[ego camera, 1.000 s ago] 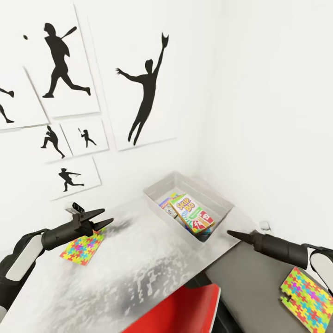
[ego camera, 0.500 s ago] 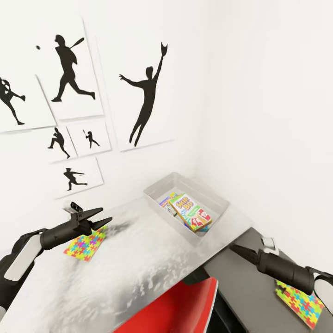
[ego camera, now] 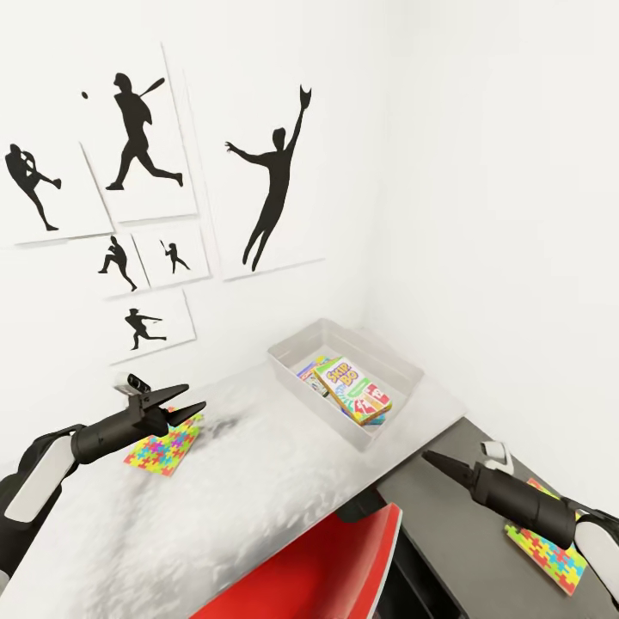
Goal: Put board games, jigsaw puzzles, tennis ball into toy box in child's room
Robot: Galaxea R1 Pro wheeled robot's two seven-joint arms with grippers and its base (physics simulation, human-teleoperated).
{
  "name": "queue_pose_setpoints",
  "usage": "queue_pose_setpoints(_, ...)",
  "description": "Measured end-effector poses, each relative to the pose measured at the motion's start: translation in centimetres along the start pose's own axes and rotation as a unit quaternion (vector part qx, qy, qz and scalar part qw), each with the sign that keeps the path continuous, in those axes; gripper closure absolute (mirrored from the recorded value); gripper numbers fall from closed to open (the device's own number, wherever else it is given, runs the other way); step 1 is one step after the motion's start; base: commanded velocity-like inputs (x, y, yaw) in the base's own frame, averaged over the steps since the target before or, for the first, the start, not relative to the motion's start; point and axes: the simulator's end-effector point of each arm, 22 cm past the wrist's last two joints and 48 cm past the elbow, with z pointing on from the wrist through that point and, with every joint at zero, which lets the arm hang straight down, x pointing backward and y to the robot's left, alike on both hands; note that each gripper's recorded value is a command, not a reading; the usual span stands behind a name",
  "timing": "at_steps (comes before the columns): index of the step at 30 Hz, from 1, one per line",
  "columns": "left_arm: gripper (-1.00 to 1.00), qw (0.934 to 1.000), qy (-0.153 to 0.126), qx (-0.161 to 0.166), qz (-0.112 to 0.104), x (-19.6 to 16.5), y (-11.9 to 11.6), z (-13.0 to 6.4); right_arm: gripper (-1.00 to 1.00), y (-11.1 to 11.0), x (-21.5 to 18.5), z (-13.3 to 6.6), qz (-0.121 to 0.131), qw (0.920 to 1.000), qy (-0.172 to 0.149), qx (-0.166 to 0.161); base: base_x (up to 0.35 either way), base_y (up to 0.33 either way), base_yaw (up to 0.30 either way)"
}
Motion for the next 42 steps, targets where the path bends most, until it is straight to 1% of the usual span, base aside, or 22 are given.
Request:
queue_pose_setpoints(2, -1.00, 1.0000, 0.000, 0.000, 0.000, 0.0, 0.0, 0.0, -1.00, 0.0, 0.0, 0.0, 0.000, 1.0000, -0.001, 0.000, -0.001, 0.000, 0.000)
queue_pose_setpoints(7, -1.00, 1.0000, 0.000, 0.000, 0.001, 0.0, 0.0, 0.0, -1.00, -0.7, 0.2, 0.0, -0.006, 0.9999, 0.005, 0.015, -0.013, 0.023, 0.000)
queue_pose_setpoints(12, -1.00, 1.0000, 0.000, 0.000, 0.000, 0.0, 0.0, 0.0, -1.00, -1.7, 0.9, 0.0, -0.027, 0.9988, 0.019, 0.037, -0.070, 0.113, 0.001)
queue_pose_setpoints(16, -1.00, 1.0000, 0.000, 0.000, 0.001, 0.0, 0.0, 0.0, -1.00, -2.0, 0.6, 0.0, -0.046, 0.9980, 0.012, 0.043, -0.020, 0.026, 0.081)
queue_pose_setpoints(18, -1.00, 1.0000, 0.000, -0.001, 0.001, 0.0, 0.0, 0.0, -1.00, -2.0, 0.5, 0.1, -0.050, 0.9977, 0.010, 0.044, -0.054, 0.007, 0.217)
queue_pose_setpoints(31, -1.00, 1.0000, 0.000, 0.000, 0.002, 0.0, -0.1, 0.0, -1.00, -2.4, 0.5, 0.2, -0.054, 0.9970, 0.008, 0.055, -0.157, 0.029, 0.270)
queue_pose_setpoints(42, -1.00, 1.0000, 0.000, 0.003, 0.007, -0.1, -0.8, 0.0, -1.00, -1.9, 0.1, 0.1, -0.058, 0.9969, 0.002, 0.053, -0.026, 0.002, 0.224)
